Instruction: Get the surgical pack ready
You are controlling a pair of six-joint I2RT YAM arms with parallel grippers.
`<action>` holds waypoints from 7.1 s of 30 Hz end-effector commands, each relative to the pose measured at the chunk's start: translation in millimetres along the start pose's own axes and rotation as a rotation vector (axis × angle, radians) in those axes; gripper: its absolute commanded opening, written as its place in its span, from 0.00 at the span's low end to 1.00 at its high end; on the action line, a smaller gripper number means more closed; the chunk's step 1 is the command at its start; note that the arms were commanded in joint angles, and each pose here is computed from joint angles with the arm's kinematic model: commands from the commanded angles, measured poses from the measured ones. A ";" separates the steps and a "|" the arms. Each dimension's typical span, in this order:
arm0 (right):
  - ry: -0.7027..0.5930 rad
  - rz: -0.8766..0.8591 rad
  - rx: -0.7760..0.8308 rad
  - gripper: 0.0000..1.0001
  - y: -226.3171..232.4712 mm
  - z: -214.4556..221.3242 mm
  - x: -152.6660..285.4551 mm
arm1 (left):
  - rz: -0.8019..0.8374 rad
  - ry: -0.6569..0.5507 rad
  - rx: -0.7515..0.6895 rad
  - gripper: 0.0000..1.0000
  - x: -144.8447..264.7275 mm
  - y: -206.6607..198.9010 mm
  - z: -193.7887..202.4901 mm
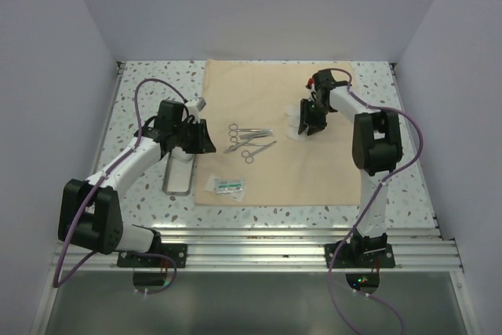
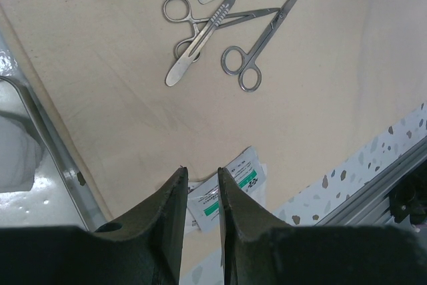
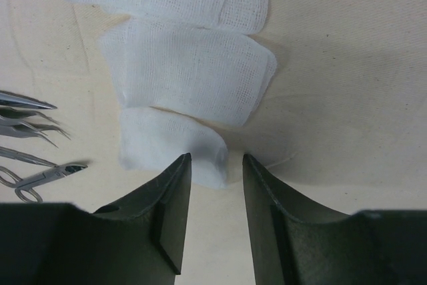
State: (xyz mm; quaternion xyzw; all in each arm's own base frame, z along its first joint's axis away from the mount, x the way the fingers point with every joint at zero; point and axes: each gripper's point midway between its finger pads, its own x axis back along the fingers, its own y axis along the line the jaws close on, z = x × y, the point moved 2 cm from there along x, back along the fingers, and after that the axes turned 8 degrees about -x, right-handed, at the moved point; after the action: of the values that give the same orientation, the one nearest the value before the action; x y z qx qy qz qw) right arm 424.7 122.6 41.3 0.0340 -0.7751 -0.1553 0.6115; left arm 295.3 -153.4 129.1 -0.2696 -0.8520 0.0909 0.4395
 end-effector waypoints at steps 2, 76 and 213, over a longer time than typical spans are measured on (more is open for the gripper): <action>-0.009 -0.005 0.015 0.36 0.5 -0.8 -6.9 | 0.026 -0.031 -0.036 0.29 -0.4 -4.4 -7.3; -0.079 -0.262 0.118 0.00 68.7 -47.5 76.7 | 0.029 -0.017 -0.039 0.65 -9.4 4.5 -1.8; -0.123 -0.231 0.052 0.00 93.0 -78.6 52.1 | 0.074 0.011 0.010 0.66 -17.9 13.6 7.3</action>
State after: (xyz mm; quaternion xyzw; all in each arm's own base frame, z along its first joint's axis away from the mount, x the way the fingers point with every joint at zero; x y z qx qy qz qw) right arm 484.7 172.5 94.5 0.1041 -0.7868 -0.1897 0.5780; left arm 296.4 -150.5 101.5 -0.2880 -0.8320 0.1089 0.4616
